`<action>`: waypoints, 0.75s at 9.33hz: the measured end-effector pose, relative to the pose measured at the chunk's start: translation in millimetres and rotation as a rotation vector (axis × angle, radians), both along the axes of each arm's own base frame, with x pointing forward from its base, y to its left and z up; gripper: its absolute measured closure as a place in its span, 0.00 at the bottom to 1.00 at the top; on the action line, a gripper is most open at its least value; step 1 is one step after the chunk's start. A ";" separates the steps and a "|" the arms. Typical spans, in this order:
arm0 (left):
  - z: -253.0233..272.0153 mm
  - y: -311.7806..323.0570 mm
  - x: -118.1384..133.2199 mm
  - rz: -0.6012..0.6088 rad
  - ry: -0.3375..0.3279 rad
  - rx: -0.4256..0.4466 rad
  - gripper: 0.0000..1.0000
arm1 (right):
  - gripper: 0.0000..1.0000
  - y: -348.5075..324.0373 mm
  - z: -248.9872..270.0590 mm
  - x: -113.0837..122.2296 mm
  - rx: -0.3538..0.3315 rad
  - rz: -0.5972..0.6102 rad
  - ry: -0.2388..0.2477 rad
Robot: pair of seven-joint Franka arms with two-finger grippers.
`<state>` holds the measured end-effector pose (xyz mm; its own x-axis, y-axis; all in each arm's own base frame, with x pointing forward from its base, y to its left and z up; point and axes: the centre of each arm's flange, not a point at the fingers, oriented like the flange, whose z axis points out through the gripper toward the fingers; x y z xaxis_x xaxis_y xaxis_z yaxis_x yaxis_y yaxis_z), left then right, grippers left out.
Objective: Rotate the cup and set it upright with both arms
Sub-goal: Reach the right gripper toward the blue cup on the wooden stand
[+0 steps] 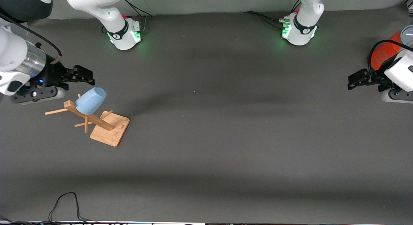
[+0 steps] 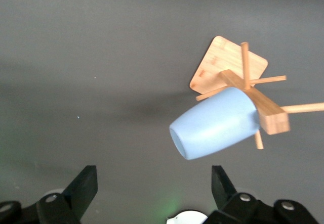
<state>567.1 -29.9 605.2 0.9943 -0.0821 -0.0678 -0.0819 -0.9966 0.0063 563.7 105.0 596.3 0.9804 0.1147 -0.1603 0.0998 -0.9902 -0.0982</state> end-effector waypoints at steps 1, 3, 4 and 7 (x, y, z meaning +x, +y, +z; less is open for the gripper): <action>0.6 -0.1 0.0 0.000 -0.001 0.000 0.00 | 0.00 3.6 -15.4 7.0 0.021 -0.085 0.040; 1.9 -1.5 0.2 -0.003 -0.005 0.000 0.00 | 0.00 11.0 -20.3 14.3 0.057 -0.422 0.112; 3.7 -2.1 0.2 -0.004 -0.009 -0.001 0.00 | 0.00 14.5 -12.3 14.8 0.047 -0.574 0.129; 4.2 -3.5 0.2 -0.007 -0.010 -0.001 0.00 | 0.00 8.7 -9.0 7.3 -0.022 -0.944 0.278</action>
